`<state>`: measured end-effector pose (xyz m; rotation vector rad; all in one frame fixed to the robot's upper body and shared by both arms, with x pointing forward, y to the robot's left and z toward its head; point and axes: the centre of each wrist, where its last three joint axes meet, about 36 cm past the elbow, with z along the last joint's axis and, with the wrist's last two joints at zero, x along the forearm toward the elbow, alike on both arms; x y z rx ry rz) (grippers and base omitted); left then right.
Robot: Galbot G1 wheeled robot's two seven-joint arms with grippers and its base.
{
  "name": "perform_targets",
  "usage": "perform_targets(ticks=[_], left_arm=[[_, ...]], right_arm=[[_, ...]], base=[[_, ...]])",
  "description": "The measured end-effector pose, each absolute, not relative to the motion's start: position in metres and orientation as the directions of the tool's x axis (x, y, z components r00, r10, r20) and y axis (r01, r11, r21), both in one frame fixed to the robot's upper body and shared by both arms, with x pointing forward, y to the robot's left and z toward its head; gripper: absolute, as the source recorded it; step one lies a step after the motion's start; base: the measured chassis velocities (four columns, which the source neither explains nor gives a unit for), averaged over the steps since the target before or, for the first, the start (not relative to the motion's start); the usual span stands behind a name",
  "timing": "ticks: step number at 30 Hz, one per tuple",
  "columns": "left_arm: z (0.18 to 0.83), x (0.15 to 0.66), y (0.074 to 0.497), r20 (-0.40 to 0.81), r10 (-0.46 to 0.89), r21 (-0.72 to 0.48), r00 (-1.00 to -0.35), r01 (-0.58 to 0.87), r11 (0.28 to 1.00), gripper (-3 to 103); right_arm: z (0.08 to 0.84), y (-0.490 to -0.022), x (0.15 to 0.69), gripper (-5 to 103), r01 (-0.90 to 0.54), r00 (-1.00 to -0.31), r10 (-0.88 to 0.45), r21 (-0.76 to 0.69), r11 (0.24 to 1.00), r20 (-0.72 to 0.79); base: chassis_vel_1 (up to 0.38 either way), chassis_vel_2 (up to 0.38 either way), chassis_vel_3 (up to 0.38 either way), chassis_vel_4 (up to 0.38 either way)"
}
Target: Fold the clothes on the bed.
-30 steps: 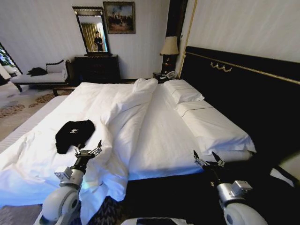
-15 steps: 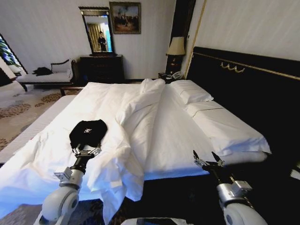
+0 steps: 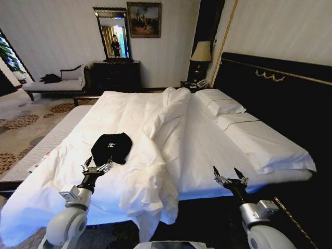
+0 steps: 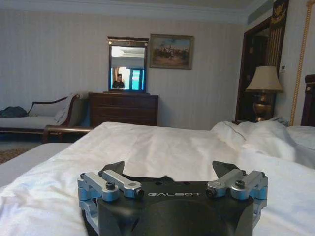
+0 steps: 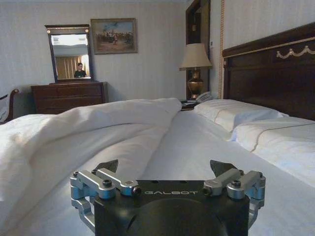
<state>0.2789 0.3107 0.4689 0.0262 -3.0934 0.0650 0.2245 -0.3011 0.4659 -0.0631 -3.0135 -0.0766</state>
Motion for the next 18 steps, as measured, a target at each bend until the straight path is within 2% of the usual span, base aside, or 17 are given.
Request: perform_targets(ticks=[18], left_arm=[[0.4685, 0.2779, 0.3109, 0.049, -0.017, -0.042, -0.999, -0.019, 0.999, 100]], right_arm=[[0.4737, -0.2973, 0.2227, 100, 0.03, -0.993, 0.023, 0.053, 0.998, 0.116]], base=[[0.152, 0.218, -0.154, -0.22]])
